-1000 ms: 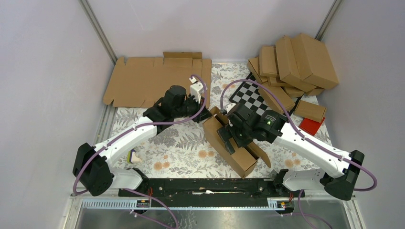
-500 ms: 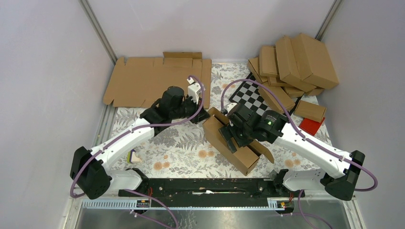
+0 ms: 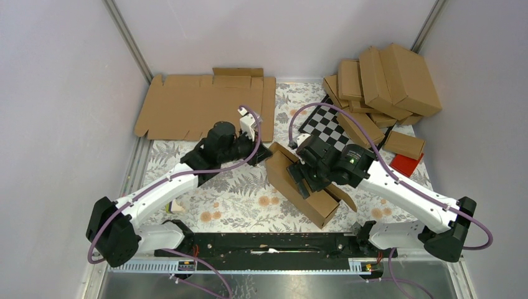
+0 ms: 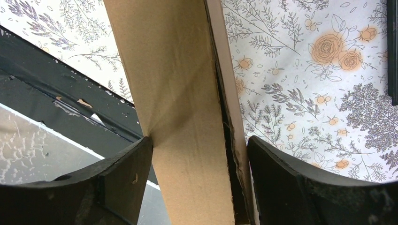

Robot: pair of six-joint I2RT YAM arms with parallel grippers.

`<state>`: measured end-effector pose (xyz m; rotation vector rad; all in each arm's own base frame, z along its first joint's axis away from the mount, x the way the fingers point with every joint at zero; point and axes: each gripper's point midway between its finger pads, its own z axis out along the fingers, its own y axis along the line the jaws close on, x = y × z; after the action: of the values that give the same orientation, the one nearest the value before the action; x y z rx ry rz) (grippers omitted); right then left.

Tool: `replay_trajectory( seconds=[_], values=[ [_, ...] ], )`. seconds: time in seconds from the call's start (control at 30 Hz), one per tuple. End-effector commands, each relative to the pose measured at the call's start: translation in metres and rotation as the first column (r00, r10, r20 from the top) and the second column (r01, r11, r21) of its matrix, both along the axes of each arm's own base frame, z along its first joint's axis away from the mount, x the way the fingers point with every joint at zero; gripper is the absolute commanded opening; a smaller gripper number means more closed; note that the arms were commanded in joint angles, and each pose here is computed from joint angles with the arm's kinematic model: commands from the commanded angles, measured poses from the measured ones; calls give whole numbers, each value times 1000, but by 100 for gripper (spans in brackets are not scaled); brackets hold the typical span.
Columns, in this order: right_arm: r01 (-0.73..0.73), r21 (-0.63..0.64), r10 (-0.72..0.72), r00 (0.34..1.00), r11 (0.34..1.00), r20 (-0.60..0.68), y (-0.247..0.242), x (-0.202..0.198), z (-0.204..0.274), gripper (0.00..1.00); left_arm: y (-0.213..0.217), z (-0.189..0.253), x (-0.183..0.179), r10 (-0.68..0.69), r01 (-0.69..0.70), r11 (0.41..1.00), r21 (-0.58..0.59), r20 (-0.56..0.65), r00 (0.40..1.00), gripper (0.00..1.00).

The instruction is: Fold the paper box

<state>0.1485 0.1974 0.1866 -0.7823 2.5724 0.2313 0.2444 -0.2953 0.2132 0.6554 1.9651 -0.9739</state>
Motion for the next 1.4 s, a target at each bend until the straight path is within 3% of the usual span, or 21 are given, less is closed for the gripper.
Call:
replay_trajectory(
  seconds=[0.0, 0.67, 0.9, 1.0, 1.17, 1.37],
  values=[
    [31, -139, -28, 999, 990, 25, -27, 4, -12, 80, -2, -13, -9, 1, 0, 1000, 7, -24, 1000, 0],
    [-7, -134, 9, 1000, 991, 15, -24, 2, -8, 84, 13, -42, -7, 6, -14, 986, 167, 49, 999, 0],
    [2, -139, 1, 1000, 990, 22, -25, 4, -8, 87, 9, -47, -12, -21, 13, 988, 154, 48, 999, 0],
    [21, -123, -18, 999, 992, 29, -22, 6, -4, 99, 9, -49, -12, 3, -10, 990, 137, 54, 999, 0],
    [94, -49, -90, 993, 994, 70, -23, 7, 24, 100, 13, -51, -4, 82, -87, 986, 139, 46, 996, 0],
    [273, -57, -267, 959, 960, 94, -61, -6, 40, 99, 17, -51, -4, 116, -123, 983, 138, 58, 992, 0]
  ],
)
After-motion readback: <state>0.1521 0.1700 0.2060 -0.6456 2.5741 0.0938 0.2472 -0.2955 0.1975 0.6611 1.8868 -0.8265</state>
